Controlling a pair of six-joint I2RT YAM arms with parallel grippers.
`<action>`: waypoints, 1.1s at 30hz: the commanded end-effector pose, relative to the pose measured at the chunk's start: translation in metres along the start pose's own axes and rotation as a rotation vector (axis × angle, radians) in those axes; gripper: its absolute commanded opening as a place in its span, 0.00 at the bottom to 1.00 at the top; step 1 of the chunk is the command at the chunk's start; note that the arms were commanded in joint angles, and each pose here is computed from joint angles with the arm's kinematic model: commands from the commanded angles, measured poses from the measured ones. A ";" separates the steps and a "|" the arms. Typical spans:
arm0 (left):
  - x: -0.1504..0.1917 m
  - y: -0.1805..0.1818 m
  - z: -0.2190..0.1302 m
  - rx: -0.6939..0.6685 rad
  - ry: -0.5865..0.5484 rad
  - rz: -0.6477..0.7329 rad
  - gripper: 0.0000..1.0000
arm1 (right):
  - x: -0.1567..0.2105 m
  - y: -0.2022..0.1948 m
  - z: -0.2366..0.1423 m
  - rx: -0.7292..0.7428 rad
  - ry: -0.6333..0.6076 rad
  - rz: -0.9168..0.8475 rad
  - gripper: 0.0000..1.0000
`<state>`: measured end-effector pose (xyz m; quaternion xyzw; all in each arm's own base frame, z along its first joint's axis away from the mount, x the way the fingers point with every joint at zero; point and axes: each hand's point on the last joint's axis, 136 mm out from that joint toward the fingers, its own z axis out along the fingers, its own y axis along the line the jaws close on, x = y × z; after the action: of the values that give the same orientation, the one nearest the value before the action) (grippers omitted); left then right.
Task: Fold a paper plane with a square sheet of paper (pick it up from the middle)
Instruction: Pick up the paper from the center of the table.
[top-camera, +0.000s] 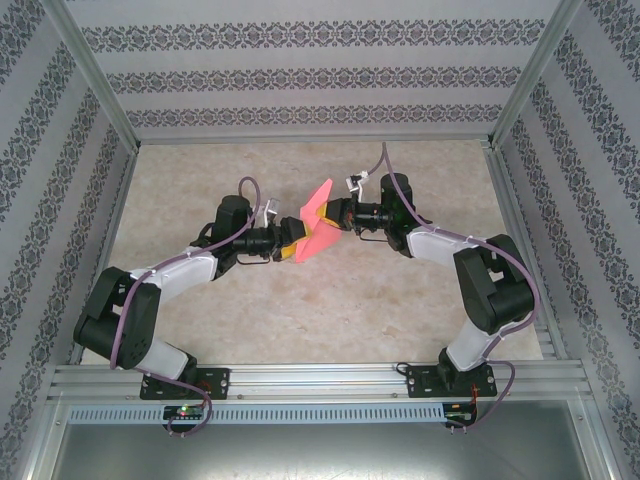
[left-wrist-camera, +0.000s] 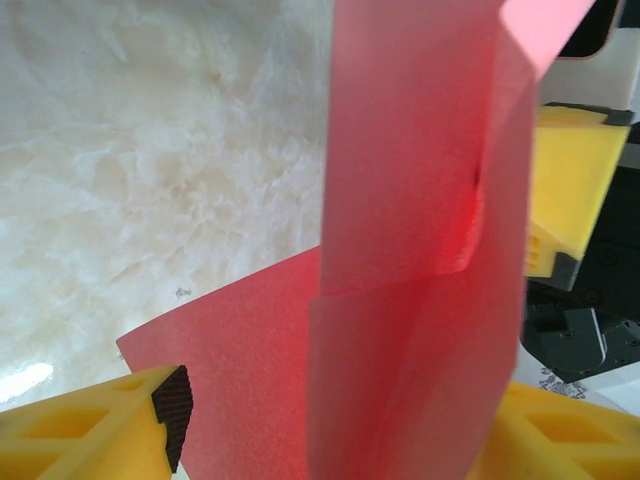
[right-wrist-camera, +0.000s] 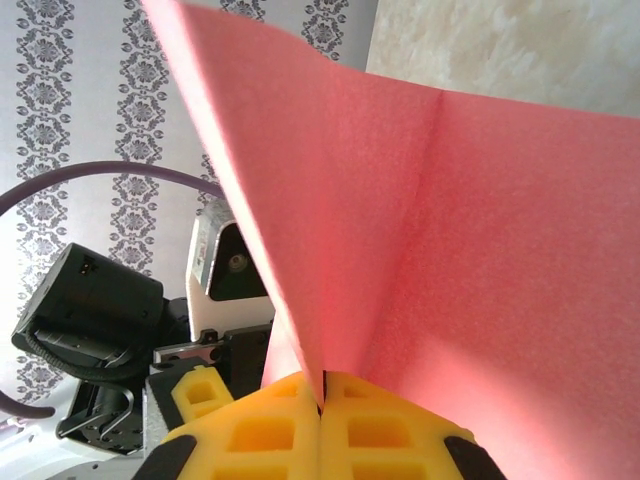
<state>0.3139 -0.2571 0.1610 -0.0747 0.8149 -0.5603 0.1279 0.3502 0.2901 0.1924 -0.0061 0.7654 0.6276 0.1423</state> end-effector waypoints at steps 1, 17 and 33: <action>0.011 0.004 -0.002 -0.028 0.026 0.016 0.70 | -0.001 0.024 -0.001 -0.039 -0.003 -0.076 0.02; 0.012 -0.006 -0.005 0.015 -0.015 -0.072 0.70 | 0.003 0.022 0.004 -0.030 0.005 -0.078 0.02; 0.004 -0.028 -0.004 0.044 -0.013 -0.036 0.41 | 0.006 0.011 0.001 -0.015 0.003 -0.061 0.02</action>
<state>0.3063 -0.2591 0.1710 -0.1170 0.8035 -0.5733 0.1096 0.3444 0.2957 0.1940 -0.0182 0.7653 0.6274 0.1424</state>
